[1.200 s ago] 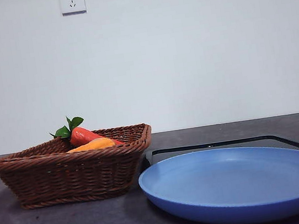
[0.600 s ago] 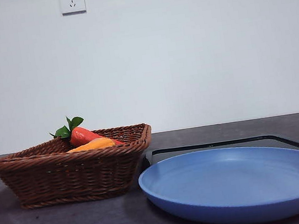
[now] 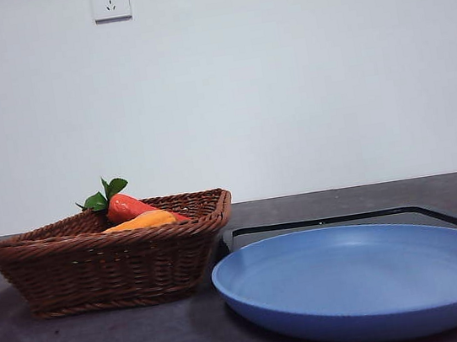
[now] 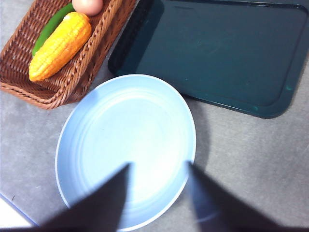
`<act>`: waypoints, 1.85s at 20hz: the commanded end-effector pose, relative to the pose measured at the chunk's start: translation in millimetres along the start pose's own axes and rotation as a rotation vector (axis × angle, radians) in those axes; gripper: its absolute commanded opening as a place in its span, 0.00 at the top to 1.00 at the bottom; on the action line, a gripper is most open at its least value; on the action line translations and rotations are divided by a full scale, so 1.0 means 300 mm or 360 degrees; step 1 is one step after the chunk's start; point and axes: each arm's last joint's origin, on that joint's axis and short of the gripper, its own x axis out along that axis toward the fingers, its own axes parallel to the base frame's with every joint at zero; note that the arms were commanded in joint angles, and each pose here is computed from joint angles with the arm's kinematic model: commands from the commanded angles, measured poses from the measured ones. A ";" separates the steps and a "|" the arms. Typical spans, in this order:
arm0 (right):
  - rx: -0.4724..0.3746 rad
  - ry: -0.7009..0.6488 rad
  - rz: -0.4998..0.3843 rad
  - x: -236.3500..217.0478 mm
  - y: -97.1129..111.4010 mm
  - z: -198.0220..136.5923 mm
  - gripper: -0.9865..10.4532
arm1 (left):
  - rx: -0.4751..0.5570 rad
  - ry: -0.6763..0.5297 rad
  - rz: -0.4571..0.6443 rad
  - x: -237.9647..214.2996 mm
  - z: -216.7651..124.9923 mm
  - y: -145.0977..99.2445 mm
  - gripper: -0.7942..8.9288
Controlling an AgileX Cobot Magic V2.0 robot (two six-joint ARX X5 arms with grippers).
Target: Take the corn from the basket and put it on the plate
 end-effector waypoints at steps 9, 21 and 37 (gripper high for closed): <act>0.0152 0.0234 -0.0007 0.128 -0.056 0.029 0.66 | 0.0018 -0.0052 -0.0012 -0.007 0.024 -0.007 0.48; 0.0240 0.0553 0.0030 0.383 -0.145 0.006 0.70 | 0.0001 -0.0052 -0.0012 -0.007 0.024 -0.007 0.48; 0.0321 0.0634 0.0014 0.408 -0.170 -0.007 0.91 | 0.0103 -0.0120 -0.0035 0.008 0.069 -0.050 0.48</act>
